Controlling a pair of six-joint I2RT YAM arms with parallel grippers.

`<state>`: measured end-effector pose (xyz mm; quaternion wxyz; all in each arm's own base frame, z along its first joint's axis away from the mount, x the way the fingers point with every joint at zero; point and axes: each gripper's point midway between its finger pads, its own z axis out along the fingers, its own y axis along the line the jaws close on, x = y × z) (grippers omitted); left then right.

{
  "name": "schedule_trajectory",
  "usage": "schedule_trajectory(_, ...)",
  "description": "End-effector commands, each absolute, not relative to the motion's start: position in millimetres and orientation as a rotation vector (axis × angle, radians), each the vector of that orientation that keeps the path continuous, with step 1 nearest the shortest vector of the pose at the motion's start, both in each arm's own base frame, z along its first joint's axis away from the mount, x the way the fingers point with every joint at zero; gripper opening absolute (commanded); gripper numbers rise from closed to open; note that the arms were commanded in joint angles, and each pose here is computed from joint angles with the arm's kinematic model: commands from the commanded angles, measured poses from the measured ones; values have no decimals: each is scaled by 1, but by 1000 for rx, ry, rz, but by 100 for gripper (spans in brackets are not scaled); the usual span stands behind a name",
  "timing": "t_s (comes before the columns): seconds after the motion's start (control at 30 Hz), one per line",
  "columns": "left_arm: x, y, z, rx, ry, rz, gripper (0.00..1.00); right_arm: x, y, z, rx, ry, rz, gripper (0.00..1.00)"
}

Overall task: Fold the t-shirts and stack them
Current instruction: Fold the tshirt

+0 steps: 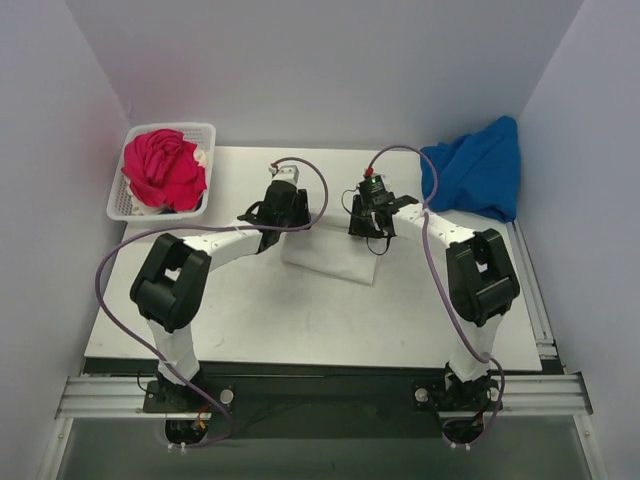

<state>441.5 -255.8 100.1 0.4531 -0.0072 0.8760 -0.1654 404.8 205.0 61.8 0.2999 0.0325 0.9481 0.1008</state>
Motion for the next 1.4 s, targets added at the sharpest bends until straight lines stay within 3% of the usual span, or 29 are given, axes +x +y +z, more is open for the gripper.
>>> schedule_trajectory(0.0, 466, -265, 103, -28, 2153, -425, 58, 425, 202, 68, 146, 2509, 310, 33)
schedule_trajectory(0.27, 523, -251, 106, -165, 2075, -421, 58, 478, 180, 76, 246, 2454, 330, 31)
schedule_trajectory(0.43, 556, -266, 116, -143, 2034, -474, 58, 500, 171, 50, 292, 2498, 336, 31)
schedule_trajectory(0.6, 566, -282, 61, -87, 2149, -484, 58, 503, 169, 24, 308, 2551, 332, 30)
schedule_trajectory(0.83, 575, -271, 43, -142, 2155, -427, 58, 502, 160, 27, 301, 2544, 301, 29)
schedule_trajectory(1.1, 594, -247, 99, -196, 2027, -407, 58, 506, 146, 74, 266, 2449, 264, 29)
schedule_trajectory(1.37, 564, -249, 155, -84, 2002, -438, 59, 489, 140, 124, 221, 2363, 225, 31)
